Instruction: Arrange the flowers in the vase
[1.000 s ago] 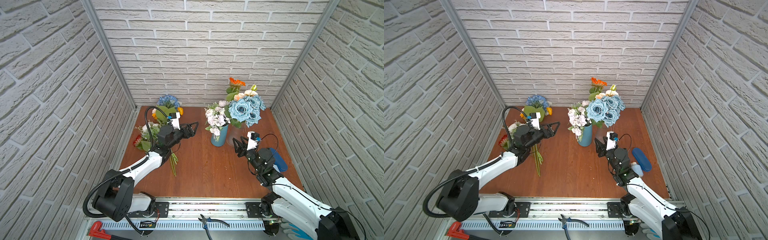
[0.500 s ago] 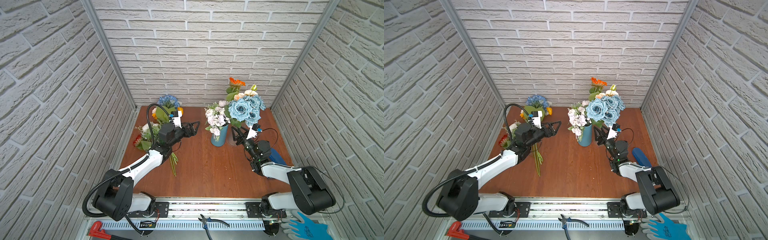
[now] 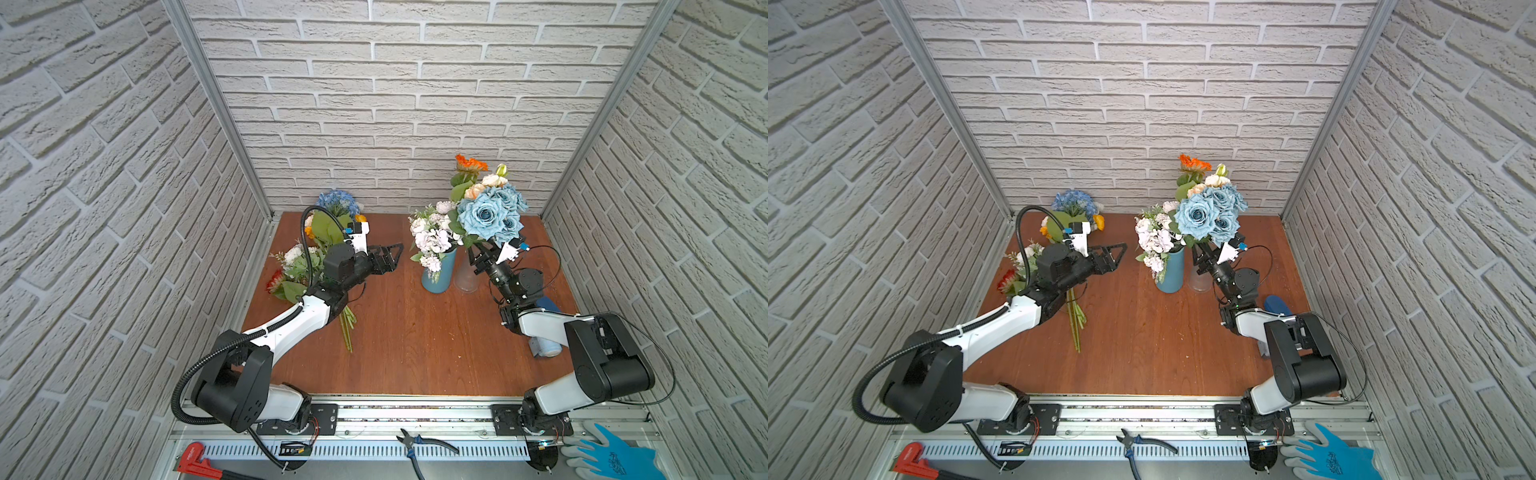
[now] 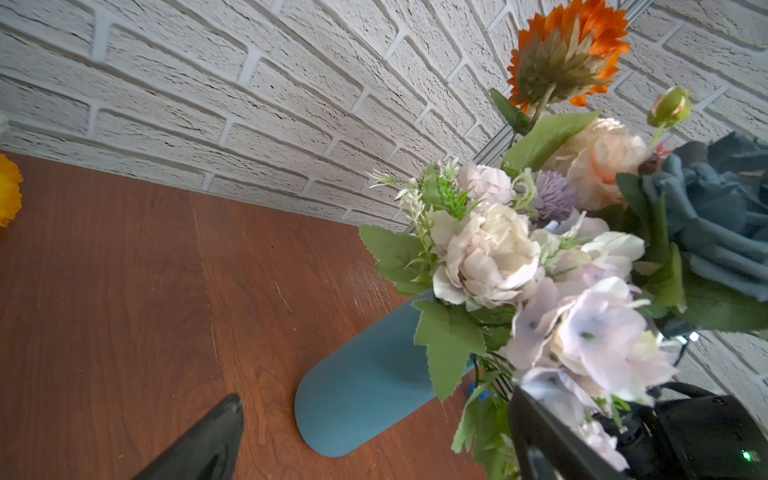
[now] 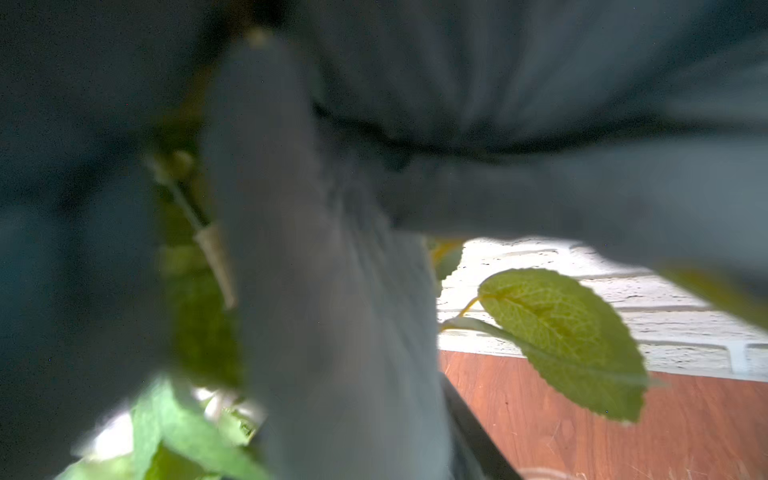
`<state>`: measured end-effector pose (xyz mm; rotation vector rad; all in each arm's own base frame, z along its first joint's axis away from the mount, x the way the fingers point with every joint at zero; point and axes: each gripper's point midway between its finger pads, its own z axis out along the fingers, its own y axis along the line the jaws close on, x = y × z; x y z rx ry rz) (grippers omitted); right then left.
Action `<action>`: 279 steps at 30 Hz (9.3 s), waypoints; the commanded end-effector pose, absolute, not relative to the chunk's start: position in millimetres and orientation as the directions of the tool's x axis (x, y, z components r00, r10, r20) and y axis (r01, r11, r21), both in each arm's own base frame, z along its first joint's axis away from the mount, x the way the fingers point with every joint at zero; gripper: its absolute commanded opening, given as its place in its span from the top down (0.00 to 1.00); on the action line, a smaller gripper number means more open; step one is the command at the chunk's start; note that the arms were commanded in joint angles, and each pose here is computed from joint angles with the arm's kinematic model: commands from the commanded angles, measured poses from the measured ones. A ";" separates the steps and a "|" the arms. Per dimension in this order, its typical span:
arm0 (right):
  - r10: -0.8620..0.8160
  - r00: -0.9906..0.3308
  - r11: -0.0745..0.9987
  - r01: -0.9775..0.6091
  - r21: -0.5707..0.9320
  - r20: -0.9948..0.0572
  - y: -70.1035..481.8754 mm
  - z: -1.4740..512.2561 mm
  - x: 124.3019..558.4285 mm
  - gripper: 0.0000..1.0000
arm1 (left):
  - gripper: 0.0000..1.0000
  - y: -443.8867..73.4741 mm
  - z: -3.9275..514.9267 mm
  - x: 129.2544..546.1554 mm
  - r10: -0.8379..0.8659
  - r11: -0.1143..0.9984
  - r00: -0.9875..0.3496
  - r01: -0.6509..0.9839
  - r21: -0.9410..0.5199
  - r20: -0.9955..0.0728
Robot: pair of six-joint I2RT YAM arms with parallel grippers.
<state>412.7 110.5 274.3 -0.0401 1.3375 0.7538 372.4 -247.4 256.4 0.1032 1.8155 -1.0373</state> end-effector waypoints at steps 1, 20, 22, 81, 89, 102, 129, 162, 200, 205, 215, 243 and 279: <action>0.474 0.085 0.741 -0.576 0.345 -0.877 116.2 297.1 411.9 0.58 | 0.02 -250.6 279.7 375.8 -0.375 0.623 -0.437 0.535 -0.571 -0.818; 0.334 -0.075 0.755 -0.575 0.314 -0.940 148.7 240.7 400.4 0.94 | 0.02 -253.9 282.5 372.8 -0.367 0.623 -0.430 0.545 -0.562 -0.825; 0.284 -0.102 0.775 -0.561 0.291 -0.953 152.8 229.2 400.2 0.93 | 0.02 -254.5 282.7 372.7 -0.368 0.622 -0.429 0.546 -0.561 -0.825; 0.267 -0.168 0.792 -0.523 0.315 -0.949 157.6 219.7 382.1 0.85 | 0.02 -252.8 296.4 360.2 -0.363 0.623 -0.397 0.570 -0.536 -0.843; 0.229 -0.119 0.834 -0.487 0.257 -0.966 144.0 240.8 367.3 0.62 | 0.02 -251.2 298.1 357.5 -0.358 0.631 -0.389 0.569 -0.527 -0.849; 0.211 -0.097 0.885 -0.404 0.232 -0.973 119.5 276.7 338.5 0.60 | 0.02 -253.4 297.1 357.4 -0.358 0.625 -0.393 0.574 -0.530 -0.847; 0.165 -0.389 0.874 -0.369 0.318 -0.906 166.1 146.9 327.9 0.22 | 0.04 -266.2 231.0 392.5 -0.360 0.650 -0.529 0.448 -0.614 -0.768; 0.485 -0.270 0.858 -0.036 0.513 -0.831 171.4 71.9 387.9 0.31 | 0.24 -317.6 136.6 454.1 -0.447 0.554 -0.734 0.223 -0.802 -0.512; 0.418 -0.377 0.875 -0.076 0.478 -0.826 229.7 80.7 476.2 0.31 | 0.24 -294.2 133.2 464.6 -0.475 0.572 -0.719 0.185 -0.799 -0.507; 0.423 -0.378 0.874 -0.069 0.480 -0.824 234.1 81.0 491.2 0.31 | 0.24 -280.5 140.8 453.5 -0.483 0.576 -0.711 0.182 -0.797 -0.511; 0.418 -0.387 0.873 -0.078 0.481 -0.822 243.5 76.7 505.1 0.32 | 0.23 -255.0 150.4 433.2 -0.487 0.604 -0.692 0.174 -0.778 -0.533; 0.355 -0.455 0.887 -0.113 0.448 -0.816 263.2 76.6 547.3 0.31 | 0.22 -219.4 173.9 392.2 -0.498 0.642 -0.649 0.170 -0.748 -0.575; 0.324 -0.492 0.880 -0.157 0.449 -0.808 270.1 86.8 584.7 0.31 | 0.20 -196.2 192.4 375.0 -0.491 0.694 -0.597 0.171 -0.699 -0.634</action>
